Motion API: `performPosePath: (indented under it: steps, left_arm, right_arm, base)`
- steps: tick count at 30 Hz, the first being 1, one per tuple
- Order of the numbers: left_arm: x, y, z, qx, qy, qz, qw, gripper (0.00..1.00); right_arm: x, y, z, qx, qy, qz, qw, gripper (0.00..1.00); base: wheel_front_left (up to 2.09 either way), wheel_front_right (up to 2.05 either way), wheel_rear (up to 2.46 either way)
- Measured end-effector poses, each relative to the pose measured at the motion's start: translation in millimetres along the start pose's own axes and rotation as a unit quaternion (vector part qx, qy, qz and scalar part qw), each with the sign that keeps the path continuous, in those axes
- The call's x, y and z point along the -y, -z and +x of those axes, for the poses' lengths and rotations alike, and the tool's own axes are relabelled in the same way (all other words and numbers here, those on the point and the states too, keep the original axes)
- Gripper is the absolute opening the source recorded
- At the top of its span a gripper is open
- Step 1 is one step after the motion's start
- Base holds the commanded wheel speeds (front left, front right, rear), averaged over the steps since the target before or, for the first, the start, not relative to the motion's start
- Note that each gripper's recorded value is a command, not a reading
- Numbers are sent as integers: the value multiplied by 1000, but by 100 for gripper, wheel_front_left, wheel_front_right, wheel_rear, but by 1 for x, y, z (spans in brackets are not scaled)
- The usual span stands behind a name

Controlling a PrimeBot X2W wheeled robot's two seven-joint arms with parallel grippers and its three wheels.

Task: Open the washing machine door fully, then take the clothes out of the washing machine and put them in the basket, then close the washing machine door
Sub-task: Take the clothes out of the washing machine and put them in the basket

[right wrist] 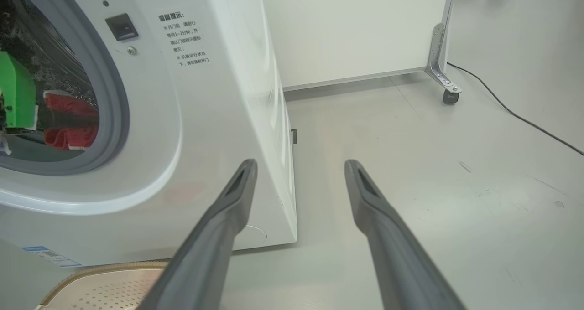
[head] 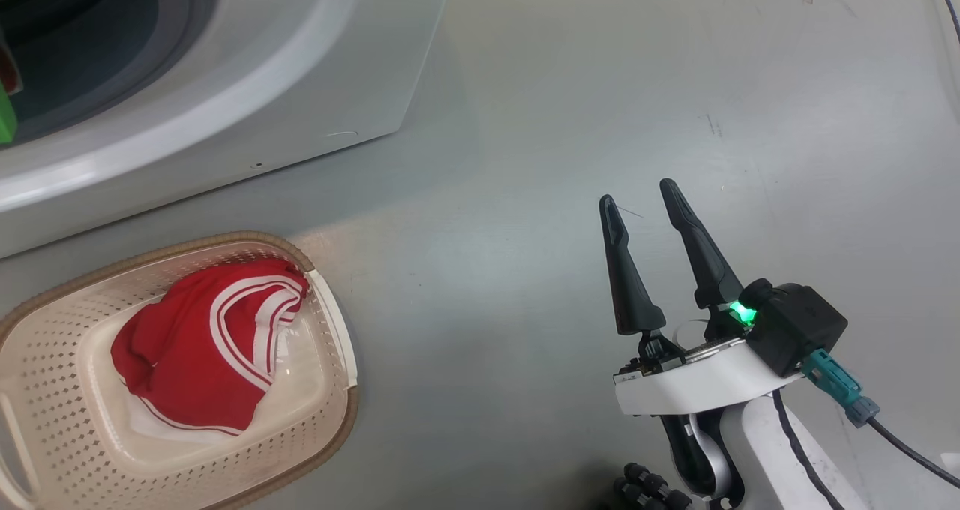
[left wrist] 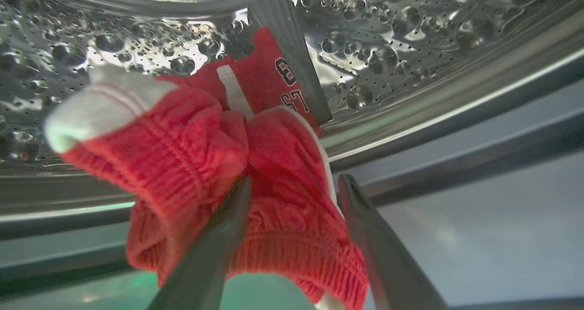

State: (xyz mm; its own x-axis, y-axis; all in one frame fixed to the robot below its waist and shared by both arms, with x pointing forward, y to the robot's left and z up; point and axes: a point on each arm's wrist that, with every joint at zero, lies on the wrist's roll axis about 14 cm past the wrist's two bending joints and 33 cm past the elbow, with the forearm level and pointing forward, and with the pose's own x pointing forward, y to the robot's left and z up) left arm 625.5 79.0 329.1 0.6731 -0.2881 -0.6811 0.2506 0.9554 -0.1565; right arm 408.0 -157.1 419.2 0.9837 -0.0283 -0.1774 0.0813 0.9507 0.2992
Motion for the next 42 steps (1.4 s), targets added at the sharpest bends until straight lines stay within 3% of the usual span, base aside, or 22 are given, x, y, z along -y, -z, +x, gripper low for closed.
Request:
performPosePath:
  steps: [6, 7, 8, 9, 24, 42]
  left_arm:
    - [-13, 12, 3, -30, -23, -9, 999, 100]
    - [-13, 12, 3, -31, -25, -9, 999, 75]
    - [-14, 13, 4, -35, -26, -9, 999, 42]
    - [-14, 12, 4, -35, -27, -7, 999, 0]
    - [-17, -4, -3, 15, -31, 2, 999, 0]
    - [-7, -58, -45, 179, -20, -16, 984, 0]
  right_arm:
    - [3, 1, 1, -2, 7, 4, 1000, 100]
    - [3, 1, 2, -1, 6, 4, 1000, 100]
    - [3, 1, 2, -1, 6, 4, 1000, 100]
    - [2, 1, 3, -1, 5, 3, 1000, 100]
    - [-3, 1, 13, 3, -5, 2, 1000, 100]
    - [-20, -1, 17, 9, -36, -14, 999, 100]
  base:
    - [0, 0, 0]
    - [0, 0, 0]
    - [0, 0, 0]
    - [0, 0, 0]
    - [0, 0, 0]
    - [0, 0, 0]
